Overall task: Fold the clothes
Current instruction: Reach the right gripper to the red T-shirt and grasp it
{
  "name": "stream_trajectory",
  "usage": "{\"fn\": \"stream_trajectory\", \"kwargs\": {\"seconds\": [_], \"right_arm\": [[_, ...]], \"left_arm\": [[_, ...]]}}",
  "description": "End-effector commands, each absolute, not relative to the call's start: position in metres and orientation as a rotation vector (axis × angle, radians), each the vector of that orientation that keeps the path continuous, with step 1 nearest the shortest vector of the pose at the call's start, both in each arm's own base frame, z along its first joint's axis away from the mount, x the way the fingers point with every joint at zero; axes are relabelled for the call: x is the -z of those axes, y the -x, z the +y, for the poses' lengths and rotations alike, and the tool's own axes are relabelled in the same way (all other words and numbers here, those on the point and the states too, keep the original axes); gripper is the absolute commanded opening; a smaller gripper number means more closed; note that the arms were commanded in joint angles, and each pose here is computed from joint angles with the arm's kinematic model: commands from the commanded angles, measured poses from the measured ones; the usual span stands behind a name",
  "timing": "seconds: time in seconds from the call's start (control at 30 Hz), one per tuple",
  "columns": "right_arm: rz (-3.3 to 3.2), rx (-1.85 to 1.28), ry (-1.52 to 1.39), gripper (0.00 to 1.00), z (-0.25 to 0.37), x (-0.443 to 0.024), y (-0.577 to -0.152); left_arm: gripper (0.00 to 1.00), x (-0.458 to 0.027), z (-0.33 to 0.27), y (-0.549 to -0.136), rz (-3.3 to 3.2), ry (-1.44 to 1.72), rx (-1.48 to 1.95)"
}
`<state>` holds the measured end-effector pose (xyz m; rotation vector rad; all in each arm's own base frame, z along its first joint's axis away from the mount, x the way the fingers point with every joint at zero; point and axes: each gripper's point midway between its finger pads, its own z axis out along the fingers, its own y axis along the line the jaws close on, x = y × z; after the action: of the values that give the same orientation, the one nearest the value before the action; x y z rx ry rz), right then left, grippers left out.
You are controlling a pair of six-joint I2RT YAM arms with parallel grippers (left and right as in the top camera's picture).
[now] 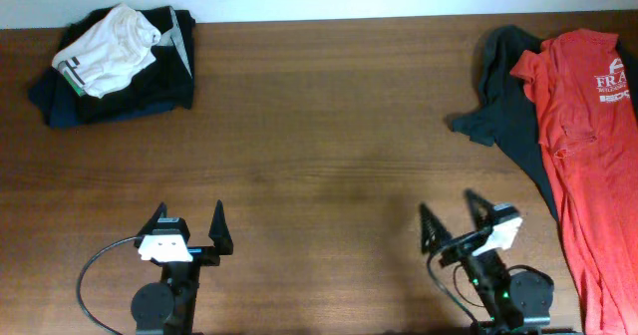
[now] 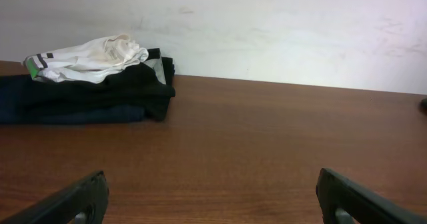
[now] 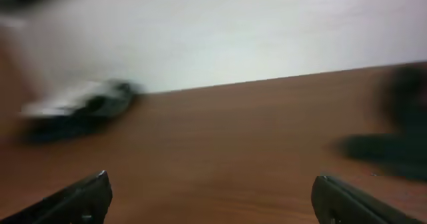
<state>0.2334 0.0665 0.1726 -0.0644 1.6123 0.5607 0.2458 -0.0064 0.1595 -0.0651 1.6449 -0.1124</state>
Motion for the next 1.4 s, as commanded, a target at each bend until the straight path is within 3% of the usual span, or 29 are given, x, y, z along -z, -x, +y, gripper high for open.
{"fn": "stream_trajectory", "kwargs": {"seconds": [0.0,0.17,0.33,0.43,0.53,0.7,0.87,1.07,1.23,1.37], "right_arm": [[1.655,-0.993,0.080,0.99,0.109,-0.176,-0.208],[1.394,-1.013,0.183,0.99,0.112,-0.240,-0.195],[1.333,-0.713,0.142,0.99,0.083,-0.290,-0.209],[1.426,-0.481,0.063,0.99,0.056,-0.311,-0.237],[1.599,-0.195,-0.140,0.99,0.006,-0.324,-0.288],[1.923,0.067,-0.213,0.99,-0.032,-0.334,-0.372],[2.237,0.244,-0.473,0.99,-0.133,-0.291,-0.428],[2.429,0.354,-0.773,0.99,-0.241,-0.189,-0.423],[2.689,0.368,-0.619,0.99,-0.268,-0.091,-0.419],[2.788,0.332,-0.622,0.77,-0.265,-0.040,-0.418]], "left_arm": [[0.99,-0.157,-0.010,-0.246,1.649,0.040,0.114],[0.99,-0.157,-0.010,-0.246,1.649,0.040,0.114],[0.99,-0.157,-0.010,-0.246,1.649,0.040,0.114],[0.99,-0.157,-0.010,-0.246,1.649,0.040,0.114],[0.99,-0.157,-0.010,-0.246,1.649,0.040,0.114],[0.99,-0.157,-0.010,-0.246,1.649,0.040,0.114],[0.99,-0.157,-0.010,-0.246,1.649,0.040,0.113],[0.99,-0.157,-0.010,-0.246,1.649,0.040,0.113],[0.99,-0.157,-0.010,-0.246,1.649,0.040,0.113],[0.99,-0.157,-0.010,-0.246,1.649,0.040,0.114]]}}
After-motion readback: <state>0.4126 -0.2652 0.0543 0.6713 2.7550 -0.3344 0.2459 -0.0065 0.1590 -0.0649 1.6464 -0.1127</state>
